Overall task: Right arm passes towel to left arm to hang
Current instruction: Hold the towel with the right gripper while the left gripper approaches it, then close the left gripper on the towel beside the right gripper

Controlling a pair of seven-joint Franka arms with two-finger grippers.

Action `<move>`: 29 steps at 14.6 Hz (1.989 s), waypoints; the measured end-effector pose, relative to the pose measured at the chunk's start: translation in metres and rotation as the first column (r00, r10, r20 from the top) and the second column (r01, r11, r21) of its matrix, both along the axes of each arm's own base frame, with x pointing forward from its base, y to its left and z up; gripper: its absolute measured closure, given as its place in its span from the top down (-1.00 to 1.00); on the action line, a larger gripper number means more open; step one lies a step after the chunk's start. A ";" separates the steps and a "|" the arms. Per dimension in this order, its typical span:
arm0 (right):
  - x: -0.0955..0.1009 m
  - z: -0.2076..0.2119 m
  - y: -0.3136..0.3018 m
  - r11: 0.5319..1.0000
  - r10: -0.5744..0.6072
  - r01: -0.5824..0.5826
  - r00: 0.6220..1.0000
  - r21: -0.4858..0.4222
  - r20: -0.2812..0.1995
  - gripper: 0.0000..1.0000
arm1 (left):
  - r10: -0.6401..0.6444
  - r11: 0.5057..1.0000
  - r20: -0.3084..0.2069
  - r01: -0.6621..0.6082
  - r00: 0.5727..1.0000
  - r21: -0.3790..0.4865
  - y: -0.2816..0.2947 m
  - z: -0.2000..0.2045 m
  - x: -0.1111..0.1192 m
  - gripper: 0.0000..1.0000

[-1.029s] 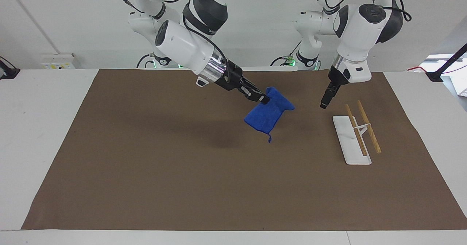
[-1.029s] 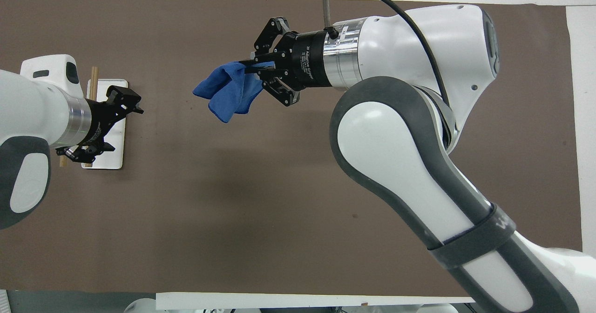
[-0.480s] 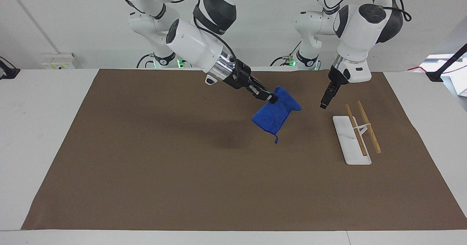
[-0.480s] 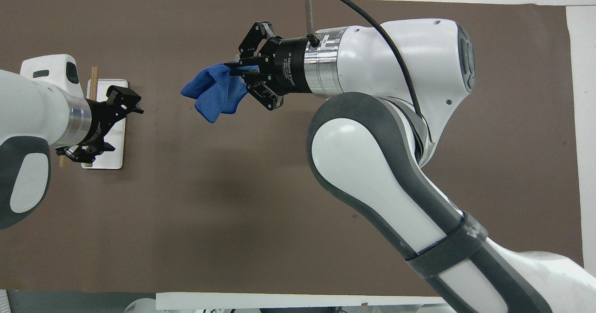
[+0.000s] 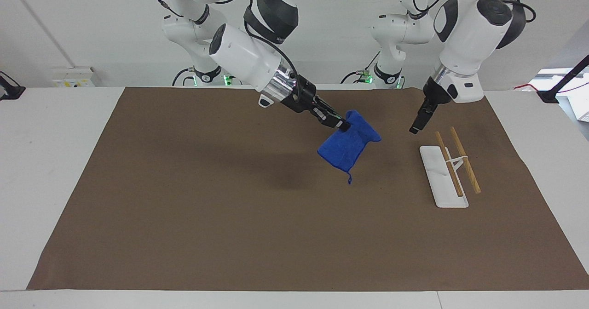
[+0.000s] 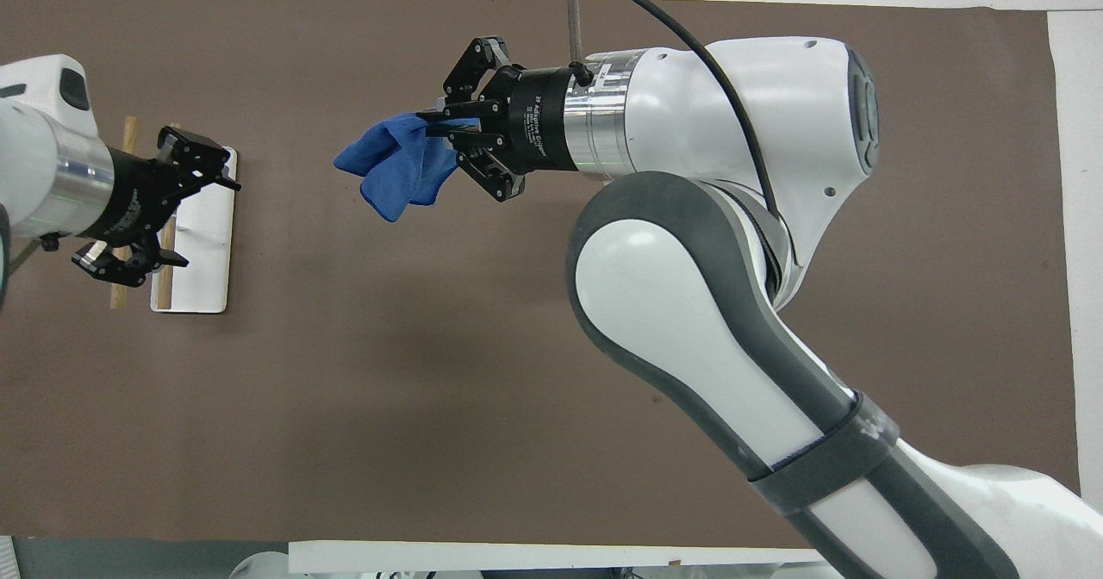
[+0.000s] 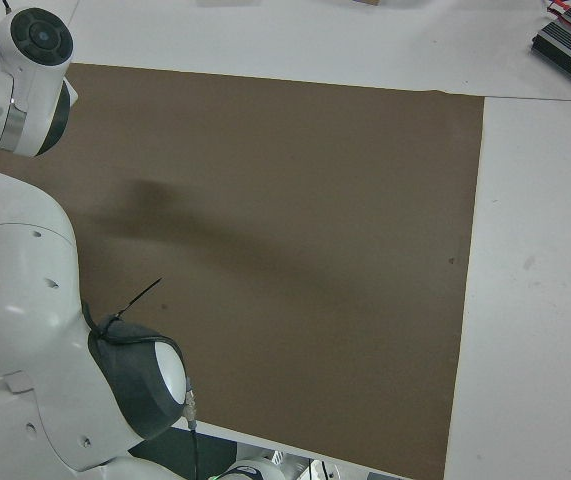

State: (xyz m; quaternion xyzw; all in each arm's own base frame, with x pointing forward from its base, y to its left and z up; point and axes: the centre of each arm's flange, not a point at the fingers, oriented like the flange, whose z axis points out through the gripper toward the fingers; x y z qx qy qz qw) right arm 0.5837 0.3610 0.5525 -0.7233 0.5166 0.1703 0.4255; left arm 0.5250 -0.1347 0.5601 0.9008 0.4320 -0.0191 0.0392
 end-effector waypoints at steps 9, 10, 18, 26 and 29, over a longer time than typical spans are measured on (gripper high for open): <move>-0.002 -0.001 0.005 1.000 -0.015 0.015 1.000 0.002 0.015 -0.84 | 0.176 0.979 0.084 -0.166 0.981 -0.114 -0.104 0.006 -0.004 0.97; -0.003 -0.002 0.007 1.000 -0.011 0.011 1.000 0.002 0.015 -0.84 | 0.182 0.976 0.094 -0.168 0.979 -0.135 -0.116 0.008 -0.006 0.96; -0.005 -0.002 0.008 1.000 -0.009 0.009 1.000 0.002 0.016 -0.84 | 0.179 0.974 0.133 -0.156 0.975 -0.166 -0.122 0.006 0.001 0.23; -0.005 -0.002 0.008 1.000 -0.009 0.009 1.000 0.002 0.016 -0.84 | 0.177 0.975 0.127 -0.155 0.976 -0.161 -0.124 -0.005 0.007 -0.62; -0.005 -0.002 0.008 1.000 -0.009 0.009 1.000 0.002 0.016 -0.84 | 0.177 0.975 0.128 -0.155 0.976 -0.161 -0.123 -0.005 0.007 -0.95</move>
